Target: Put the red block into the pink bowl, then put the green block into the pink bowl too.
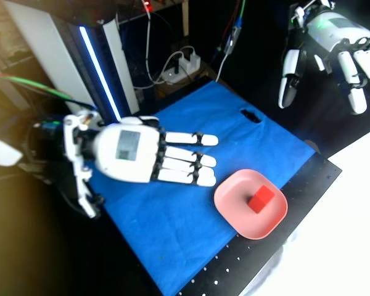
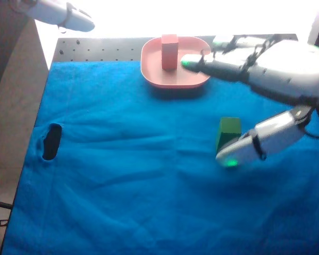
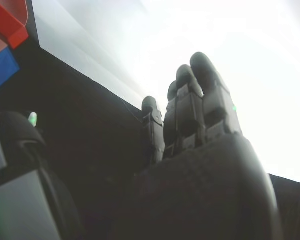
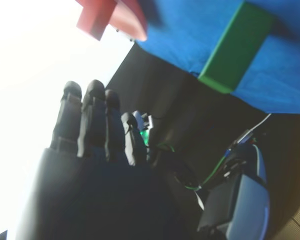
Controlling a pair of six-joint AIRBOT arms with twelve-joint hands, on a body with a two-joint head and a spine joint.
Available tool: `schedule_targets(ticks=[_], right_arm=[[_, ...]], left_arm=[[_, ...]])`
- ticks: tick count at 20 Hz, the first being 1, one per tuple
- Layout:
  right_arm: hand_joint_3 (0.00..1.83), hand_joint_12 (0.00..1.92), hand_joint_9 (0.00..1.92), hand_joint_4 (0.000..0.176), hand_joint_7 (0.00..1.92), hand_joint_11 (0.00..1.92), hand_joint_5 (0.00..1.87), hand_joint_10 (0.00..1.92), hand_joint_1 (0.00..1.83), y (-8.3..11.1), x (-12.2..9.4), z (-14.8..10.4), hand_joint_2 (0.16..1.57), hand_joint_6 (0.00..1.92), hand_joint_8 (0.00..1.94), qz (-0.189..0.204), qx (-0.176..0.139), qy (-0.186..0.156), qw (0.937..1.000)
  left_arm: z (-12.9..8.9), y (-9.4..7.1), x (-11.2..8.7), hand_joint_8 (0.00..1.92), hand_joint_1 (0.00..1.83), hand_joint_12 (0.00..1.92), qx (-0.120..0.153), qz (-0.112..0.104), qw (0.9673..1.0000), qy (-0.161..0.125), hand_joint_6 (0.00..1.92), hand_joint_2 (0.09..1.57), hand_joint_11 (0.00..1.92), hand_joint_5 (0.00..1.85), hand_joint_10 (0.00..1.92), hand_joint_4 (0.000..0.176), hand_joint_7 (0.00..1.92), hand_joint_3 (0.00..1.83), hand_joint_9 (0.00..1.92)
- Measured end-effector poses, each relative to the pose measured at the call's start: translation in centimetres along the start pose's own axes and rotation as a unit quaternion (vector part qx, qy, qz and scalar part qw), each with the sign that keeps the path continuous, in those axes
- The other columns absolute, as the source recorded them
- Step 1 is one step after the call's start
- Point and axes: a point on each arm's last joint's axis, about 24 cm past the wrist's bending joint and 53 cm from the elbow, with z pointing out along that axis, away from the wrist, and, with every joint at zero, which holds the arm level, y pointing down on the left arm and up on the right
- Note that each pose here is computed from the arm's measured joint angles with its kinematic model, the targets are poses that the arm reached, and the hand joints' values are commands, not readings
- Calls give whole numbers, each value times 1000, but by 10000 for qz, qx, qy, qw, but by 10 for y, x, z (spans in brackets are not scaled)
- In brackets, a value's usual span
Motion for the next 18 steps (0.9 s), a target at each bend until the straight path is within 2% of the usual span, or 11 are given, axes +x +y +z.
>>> schedule_targets(ticks=[1,2,3,5,7,10,11,12,15,16,18], right_arm=[[0,1001,507,0,412,275,57,26,522,1,3,1,742,1,9,-14,-15,31,10000],[1,1082,613,0,506,343,144,38,587,0,3,1,774,4,13,-4,-3,29,10000],[1,1138,679,0,564,382,205,39,629,0,1,1,793,4,11,1,-2,4,10000],[1,1182,833,0,693,519,379,53,731,-1,1,1,834,4,10,6,4,5,10000],[1,1267,979,0,833,595,498,119,779,1,6,3,879,6,17,5,-27,51,10000],[0,1303,1029,0,898,642,558,180,795,0,9,4,893,1,8,-3,-22,78,10000],[4,1478,1020,0,1081,712,759,624,913,-1,7,3,921,28,41,-1,-11,56,10000],[2,1549,962,0,1160,732,855,889,945,-2,6,3,933,19,47,10,-5,51,10000],[2,1586,1017,0,1341,831,1009,1125,1027,-1,7,3,990,15,119,0,-9,59,10000],[0,1591,1047,0,1363,902,1109,1254,1139,-1,7,3,1046,567,238,3,-9,56,10000],[0,1677,1073,0,1201,961,1071,1338,1168,-1,6,3,1069,808,731,8,-7,51,10000]], left_arm=[[0,0,0,4,916,17,5,0,10000,0,2,787,30,292,12,135,172,0,65],[0,0,0,1,921,18,6,-3,10000,-6,1,781,33,291,7,149,168,0,56],[0,0,0,0,906,12,2,-6,10000,-8,0,799,18,270,2,133,157,3,46],[0,0,0,9,907,37,2,-4,10000,-6,6,785,68,285,14,135,184,0,83],[1,0,0,1,934,37,-5,-1,10000,-4,0,765,58,264,8,168,158,0,79],[2,-1,2,1,935,39,6,-9,10000,8,1,755,55,264,6,165,154,0,80],[2,-1,2,1,948,42,7,-8,10000,6,0,758,57,248,7,162,155,0,83],[2,-1,2,4,947,51,6,-8,10000,8,0,760,74,245,11,170,164,0,98],[2,-1,2,7,952,58,9,-2,10000,11,4,757,71,246,5,147,169,0,89],[2,-1,2,9,964,67,10,3,10000,12,4,760,87,247,8,153,178,0,100],[2,-1,2,4,985,210,8,2,10000,13,0,755,47,244,2,151,188,4,110]])
